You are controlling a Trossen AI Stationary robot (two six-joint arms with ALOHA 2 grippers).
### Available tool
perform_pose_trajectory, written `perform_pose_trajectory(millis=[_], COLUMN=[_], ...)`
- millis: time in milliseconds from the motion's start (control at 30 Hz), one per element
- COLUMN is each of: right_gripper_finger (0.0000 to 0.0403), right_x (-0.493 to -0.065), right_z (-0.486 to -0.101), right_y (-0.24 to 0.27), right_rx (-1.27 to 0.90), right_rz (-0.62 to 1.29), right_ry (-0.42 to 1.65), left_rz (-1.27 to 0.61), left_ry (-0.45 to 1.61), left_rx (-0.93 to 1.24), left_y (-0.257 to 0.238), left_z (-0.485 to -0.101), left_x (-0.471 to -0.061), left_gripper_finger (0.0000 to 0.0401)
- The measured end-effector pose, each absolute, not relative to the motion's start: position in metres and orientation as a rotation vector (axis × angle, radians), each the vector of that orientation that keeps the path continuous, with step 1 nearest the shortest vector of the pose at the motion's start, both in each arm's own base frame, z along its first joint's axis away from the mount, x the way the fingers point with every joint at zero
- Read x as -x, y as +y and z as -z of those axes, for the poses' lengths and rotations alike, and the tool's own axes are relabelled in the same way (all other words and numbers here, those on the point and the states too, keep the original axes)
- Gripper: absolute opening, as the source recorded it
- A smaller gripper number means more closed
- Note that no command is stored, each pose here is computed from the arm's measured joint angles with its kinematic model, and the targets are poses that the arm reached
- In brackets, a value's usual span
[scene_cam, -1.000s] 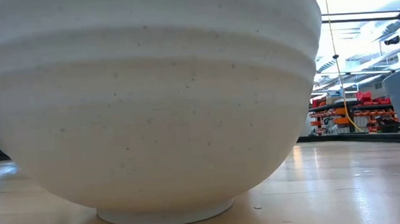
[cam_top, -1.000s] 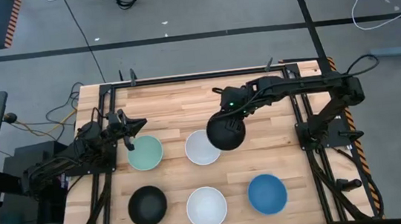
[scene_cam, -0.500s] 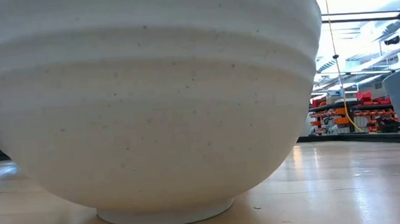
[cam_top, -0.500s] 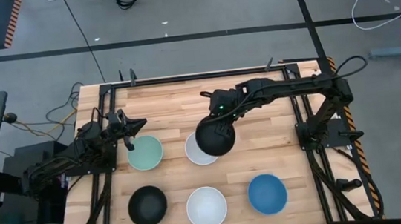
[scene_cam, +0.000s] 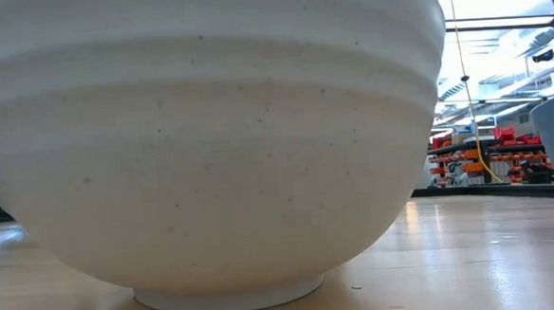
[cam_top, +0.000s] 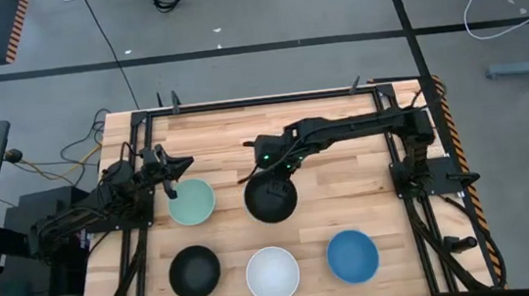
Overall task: Nest bowls inside each other
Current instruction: Stack the right black bowl on top of the top white bowl
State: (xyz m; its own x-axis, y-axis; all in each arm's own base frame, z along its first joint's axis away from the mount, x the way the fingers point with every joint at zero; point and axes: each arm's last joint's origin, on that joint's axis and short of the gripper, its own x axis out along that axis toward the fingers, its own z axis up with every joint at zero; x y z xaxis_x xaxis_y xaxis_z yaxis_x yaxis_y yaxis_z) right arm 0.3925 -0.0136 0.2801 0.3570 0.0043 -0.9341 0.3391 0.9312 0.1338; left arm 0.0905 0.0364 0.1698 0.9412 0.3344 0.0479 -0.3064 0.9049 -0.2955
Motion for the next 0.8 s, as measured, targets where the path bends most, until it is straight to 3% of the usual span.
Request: perform_pose_trajectory(millis=[267,800], right_gripper_finger=[0.0004,0.0004], right_x=[-0.412,-0.408], right_z=[-0.258,-0.234], right_y=[-0.035,-0.052], right_rx=[-0.339,-0.358], right_rz=[0.191,0.228], right_ry=[1.258,1.376], left_rz=[-0.332,-0.332], left_ry=[-0.098,-0.098], left_rx=[0.289,0.289], left_y=[0.036,0.036], left_z=[-0.17,-0.17], left_x=[-0.091,-0.091], left_gripper_finger=[0.0032,0.0023])
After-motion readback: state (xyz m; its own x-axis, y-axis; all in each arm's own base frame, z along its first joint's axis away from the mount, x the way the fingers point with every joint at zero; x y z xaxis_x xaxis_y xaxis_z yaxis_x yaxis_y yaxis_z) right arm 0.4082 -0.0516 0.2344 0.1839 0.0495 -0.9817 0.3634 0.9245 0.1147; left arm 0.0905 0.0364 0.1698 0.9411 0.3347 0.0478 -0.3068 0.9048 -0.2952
